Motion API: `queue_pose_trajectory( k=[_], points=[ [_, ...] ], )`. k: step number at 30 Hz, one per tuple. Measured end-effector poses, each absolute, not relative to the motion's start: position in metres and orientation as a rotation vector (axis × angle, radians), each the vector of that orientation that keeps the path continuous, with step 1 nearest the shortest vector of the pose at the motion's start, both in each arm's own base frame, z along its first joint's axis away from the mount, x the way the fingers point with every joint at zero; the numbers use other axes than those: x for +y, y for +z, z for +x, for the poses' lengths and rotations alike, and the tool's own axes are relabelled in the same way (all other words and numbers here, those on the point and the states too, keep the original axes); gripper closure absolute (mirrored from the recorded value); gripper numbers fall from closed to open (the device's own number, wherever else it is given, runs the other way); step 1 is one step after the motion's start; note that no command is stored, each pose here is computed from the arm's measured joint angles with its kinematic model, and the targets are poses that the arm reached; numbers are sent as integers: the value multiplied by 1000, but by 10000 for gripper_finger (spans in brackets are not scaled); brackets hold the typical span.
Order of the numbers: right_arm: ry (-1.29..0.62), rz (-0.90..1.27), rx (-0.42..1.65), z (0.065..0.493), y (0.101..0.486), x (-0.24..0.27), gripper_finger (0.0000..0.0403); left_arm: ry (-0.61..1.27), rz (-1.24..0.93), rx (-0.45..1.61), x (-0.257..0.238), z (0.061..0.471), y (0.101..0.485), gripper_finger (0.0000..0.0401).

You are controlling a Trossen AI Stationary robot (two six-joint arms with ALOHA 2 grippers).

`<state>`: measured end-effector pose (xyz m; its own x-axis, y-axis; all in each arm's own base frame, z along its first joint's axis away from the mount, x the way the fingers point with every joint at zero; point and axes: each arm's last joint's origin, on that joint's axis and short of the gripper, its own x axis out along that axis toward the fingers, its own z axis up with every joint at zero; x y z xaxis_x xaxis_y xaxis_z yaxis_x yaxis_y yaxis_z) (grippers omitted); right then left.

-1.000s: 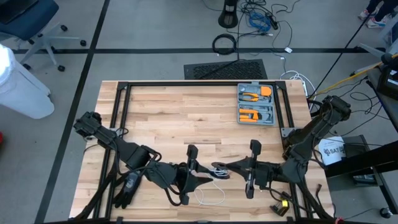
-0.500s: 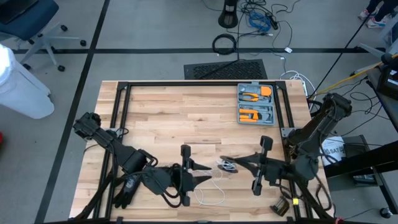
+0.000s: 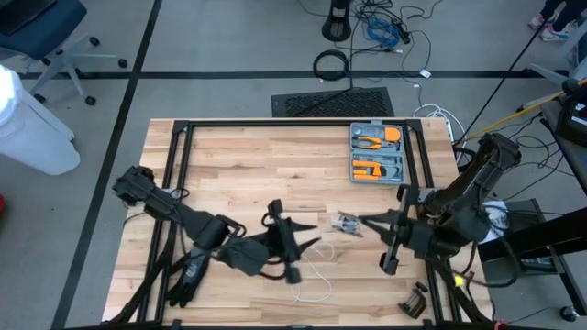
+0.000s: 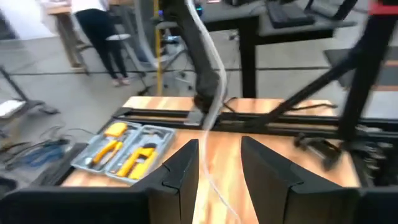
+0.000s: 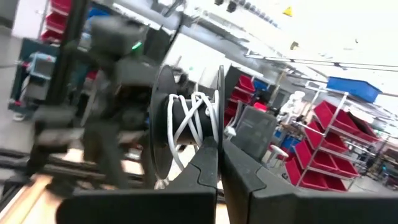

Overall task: Coil cords
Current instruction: Coil the white wire onto the spool

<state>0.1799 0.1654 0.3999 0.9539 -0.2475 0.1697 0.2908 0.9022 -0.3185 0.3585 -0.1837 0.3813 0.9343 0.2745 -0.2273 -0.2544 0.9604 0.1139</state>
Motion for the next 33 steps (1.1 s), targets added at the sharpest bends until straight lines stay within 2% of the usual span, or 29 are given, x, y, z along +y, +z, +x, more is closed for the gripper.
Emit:
queue_pose_trajectory(
  k=[12,20,33],
  points=[
    [-286,-375,-102,173,400,167,403,296,277,266,-186,400,340,276],
    [-334,-375,-62,166,399,171,403,302,265,255,-184,400,342,276],
    [-309,-353,-75,160,401,176,403,295,236,240,-186,395,348,276]
  ],
)
